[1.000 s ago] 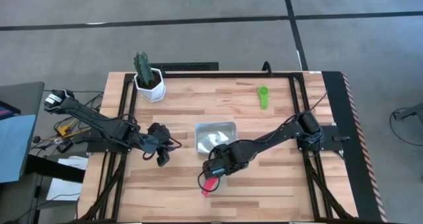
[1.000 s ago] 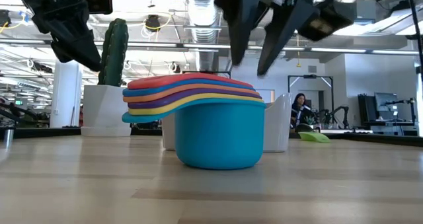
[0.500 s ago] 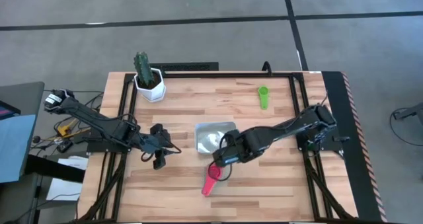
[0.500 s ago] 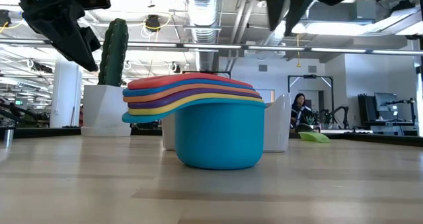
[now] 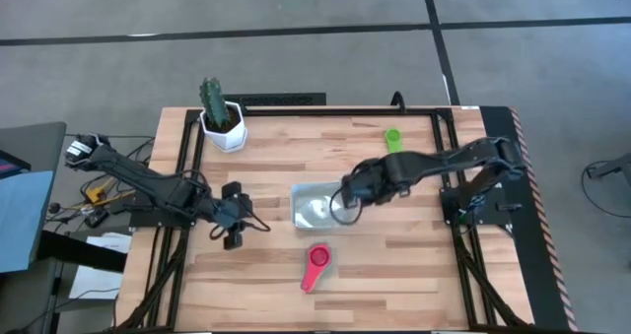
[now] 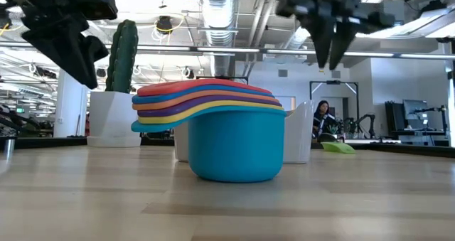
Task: Nest measuring cups in basket
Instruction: Stack the green measuring cup on top of the red measuring cup
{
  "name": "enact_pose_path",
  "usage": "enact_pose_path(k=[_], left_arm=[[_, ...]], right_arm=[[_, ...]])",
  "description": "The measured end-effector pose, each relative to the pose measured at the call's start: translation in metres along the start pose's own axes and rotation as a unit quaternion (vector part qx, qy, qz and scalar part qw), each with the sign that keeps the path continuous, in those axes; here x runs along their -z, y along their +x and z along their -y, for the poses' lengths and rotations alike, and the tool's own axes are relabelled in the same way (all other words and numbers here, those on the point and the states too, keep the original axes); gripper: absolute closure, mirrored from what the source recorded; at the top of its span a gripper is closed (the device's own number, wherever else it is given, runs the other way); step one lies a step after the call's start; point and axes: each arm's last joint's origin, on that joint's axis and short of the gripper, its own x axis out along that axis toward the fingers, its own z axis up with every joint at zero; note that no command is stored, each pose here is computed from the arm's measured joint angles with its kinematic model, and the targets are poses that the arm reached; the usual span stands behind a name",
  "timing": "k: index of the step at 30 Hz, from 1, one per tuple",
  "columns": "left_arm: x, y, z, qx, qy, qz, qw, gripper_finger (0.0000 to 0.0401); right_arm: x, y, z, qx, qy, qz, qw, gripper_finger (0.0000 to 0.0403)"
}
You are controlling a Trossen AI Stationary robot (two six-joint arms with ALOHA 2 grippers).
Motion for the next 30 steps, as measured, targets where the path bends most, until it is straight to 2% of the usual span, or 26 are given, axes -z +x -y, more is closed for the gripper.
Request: enact_pose_path(k=[3,6,13,20,23,30], left_arm=[[-0.003,0.002,-0.008,-0.015,-0.007,0.001,1.0,0.0295],[-0.007,0.004,-0.019,-0.033,-0.028,0.003,0.999,0.0295],[-0.02,0.009,-0.052,-0.098,-0.072,0.029,0.992,0.0295],[-0.032,0.007,-0.079,-0.207,-0.143,0.094,0.963,0.0295],[-0.034,0.006,-0.085,-0.221,-0.178,0.111,0.952,0.0295],[-0.034,0.006,-0.092,-0.246,-0.221,0.125,0.935,0.0295]], right_arm=[[-0.018,0.007,0.024,-0.001,0.029,0.006,1.0,0.0301],[-0.038,0.016,0.052,0.027,0.058,0.022,0.998,0.03],[-0.104,0.043,0.115,0.072,0.07,0.042,0.994,0.0299],[-0.176,0.071,0.16,0.059,0.081,0.074,0.992,0.0299],[-0.194,0.083,0.179,0.072,0.099,0.068,0.99,0.0299],[-0.22,0.119,0.202,0.066,0.08,0.022,0.994,0.0299]])
